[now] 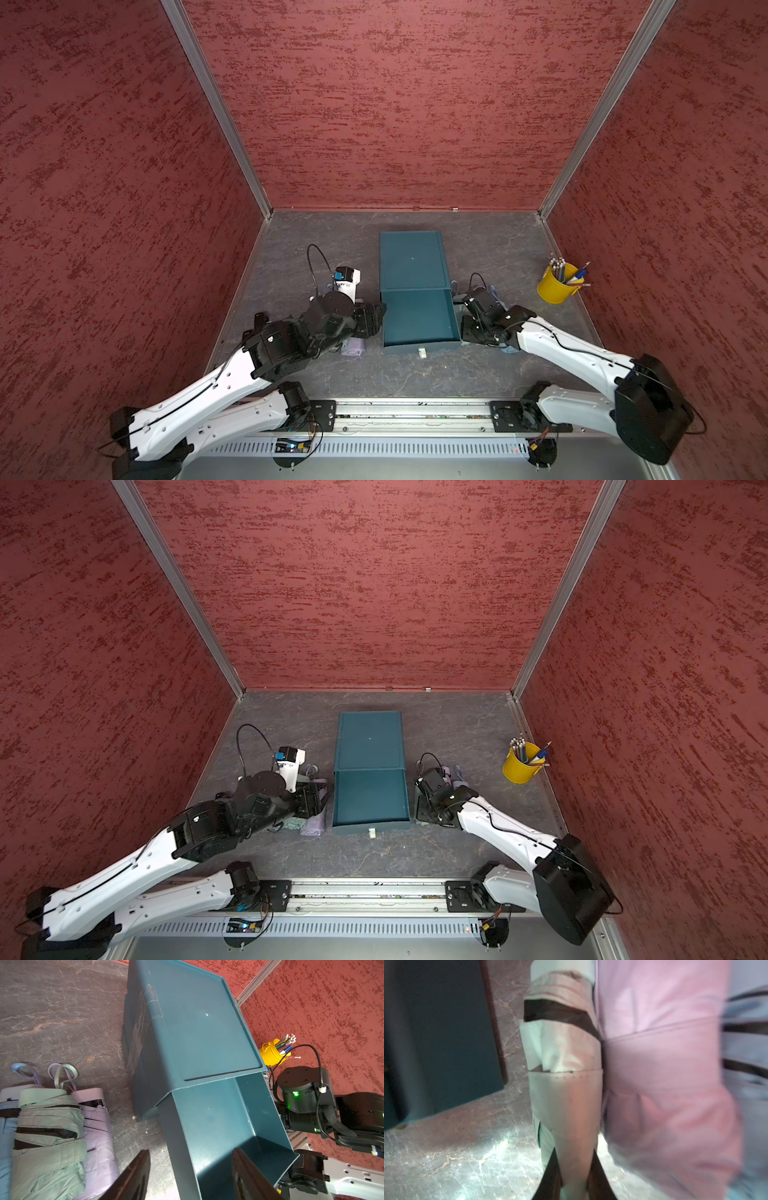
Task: Place the umbrella in the drawer by color
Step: Pick up the umbrella from the center of the board, then place the umbrella in the drawer.
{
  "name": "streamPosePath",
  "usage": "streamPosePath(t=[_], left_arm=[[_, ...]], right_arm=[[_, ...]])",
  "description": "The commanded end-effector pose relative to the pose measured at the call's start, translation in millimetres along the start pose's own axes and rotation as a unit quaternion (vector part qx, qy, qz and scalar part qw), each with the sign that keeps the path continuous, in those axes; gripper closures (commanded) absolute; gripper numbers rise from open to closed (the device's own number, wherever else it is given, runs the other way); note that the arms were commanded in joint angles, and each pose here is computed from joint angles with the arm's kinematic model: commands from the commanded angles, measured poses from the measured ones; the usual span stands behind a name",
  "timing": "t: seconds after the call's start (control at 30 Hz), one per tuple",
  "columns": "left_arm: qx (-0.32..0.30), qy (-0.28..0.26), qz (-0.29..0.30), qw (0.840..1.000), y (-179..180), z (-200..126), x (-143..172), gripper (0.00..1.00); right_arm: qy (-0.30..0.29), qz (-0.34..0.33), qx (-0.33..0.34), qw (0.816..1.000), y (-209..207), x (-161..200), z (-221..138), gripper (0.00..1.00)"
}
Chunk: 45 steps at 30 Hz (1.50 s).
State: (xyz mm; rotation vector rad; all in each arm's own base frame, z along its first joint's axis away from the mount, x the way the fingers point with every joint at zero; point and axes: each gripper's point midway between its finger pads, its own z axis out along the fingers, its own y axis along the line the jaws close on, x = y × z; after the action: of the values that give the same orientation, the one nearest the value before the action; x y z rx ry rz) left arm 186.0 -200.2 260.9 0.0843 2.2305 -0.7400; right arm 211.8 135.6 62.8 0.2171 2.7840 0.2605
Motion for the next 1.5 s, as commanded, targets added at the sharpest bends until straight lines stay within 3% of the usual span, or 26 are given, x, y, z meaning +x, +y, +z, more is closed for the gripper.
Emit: streamPosePath(t=[0.0, 0.4, 0.6, 0.73, 0.93, 1.07, 1.27, 1.47], left_arm=[[0.016, -0.025, -0.005, 1.0, -9, -11, -18, 0.34], [0.024, -0.026, 0.009, 0.999, -15, -5, -24, 0.28], [0.019, -0.001, 0.012, 1.0, -12, 8, -10, 0.28], [0.019, 0.024, 0.021, 0.999, -14, 15, -1, 0.28], [0.011, 0.022, 0.013, 1.0, -10, 21, -1, 0.31], [-0.007, 0.017, -0.002, 1.0, -2, 22, -3, 0.36], [-0.009, 0.016, -0.018, 1.0, 3, 24, -4, 0.39], [-0.012, 0.012, -0.026, 1.0, 9, 21, -4, 0.42]], right_arm=[[-0.058, 0.012, 0.008, 0.998, -4, -24, -40, 1.0], [-0.217, 0.016, -0.087, 0.972, 10, -70, -200, 1.0], [-0.214, -0.009, -0.176, 0.961, 44, -66, -247, 1.0], [-0.162, -0.064, -0.307, 0.936, 90, -41, -278, 1.0], [-0.094, -0.118, -0.304, 0.941, 110, -10, -280, 1.0], [-0.069, -0.145, -0.344, 0.925, 130, 8, -293, 1.0], [0.003, -0.178, -0.313, 0.933, 156, 40, -268, 1.0], [0.053, -0.191, -0.295, 0.935, 179, 63, -266, 1.0]])
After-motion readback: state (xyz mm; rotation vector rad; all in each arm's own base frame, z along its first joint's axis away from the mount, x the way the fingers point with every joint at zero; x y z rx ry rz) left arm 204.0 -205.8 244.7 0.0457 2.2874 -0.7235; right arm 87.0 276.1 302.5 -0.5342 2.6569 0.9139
